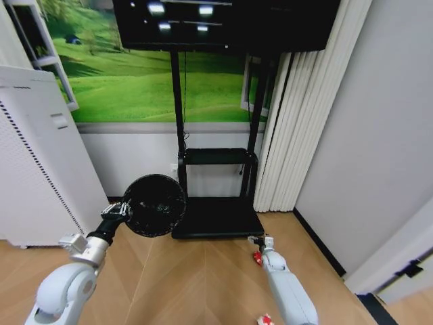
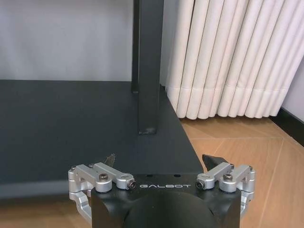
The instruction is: Pick up the trash bin and place the garbage on the floor into it.
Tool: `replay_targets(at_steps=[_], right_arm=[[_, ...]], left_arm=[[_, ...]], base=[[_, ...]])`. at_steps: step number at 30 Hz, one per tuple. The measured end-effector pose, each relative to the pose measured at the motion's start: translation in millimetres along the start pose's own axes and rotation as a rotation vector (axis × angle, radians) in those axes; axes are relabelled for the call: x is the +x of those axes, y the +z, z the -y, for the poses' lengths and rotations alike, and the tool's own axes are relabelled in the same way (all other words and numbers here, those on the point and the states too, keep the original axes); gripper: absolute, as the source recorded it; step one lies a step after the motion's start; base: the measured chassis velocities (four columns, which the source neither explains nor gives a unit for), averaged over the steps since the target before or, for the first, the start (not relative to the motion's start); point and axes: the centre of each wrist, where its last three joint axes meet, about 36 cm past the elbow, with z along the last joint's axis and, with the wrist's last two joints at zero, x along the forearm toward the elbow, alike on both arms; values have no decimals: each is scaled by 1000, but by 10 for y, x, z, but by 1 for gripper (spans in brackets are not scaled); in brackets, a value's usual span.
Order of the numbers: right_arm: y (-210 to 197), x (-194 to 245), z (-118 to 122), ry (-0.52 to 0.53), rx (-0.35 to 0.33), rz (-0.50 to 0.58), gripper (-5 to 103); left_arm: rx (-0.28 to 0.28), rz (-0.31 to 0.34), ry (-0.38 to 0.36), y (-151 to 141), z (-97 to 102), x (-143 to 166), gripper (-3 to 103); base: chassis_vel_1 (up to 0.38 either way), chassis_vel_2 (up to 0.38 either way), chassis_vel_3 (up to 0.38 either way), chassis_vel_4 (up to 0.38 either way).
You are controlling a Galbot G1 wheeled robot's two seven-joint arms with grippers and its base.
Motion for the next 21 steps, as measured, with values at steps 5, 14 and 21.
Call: replay_targets(at_steps=[5,14,21], right_arm=[[31,119,27,-3,-5,-115,100],[29,375,110,-55,14,-298,100],[162,258,105,-32,43,-397,100]], left_arm=[[3,-5,-1,23,-6,1,7],[4,-8,-4,49,-33,0,7],[5,-4,-2,49,-40,5,7]], base=[[-100,80,97,-63],[14,-15,-27,15],[0,0,0,0]])
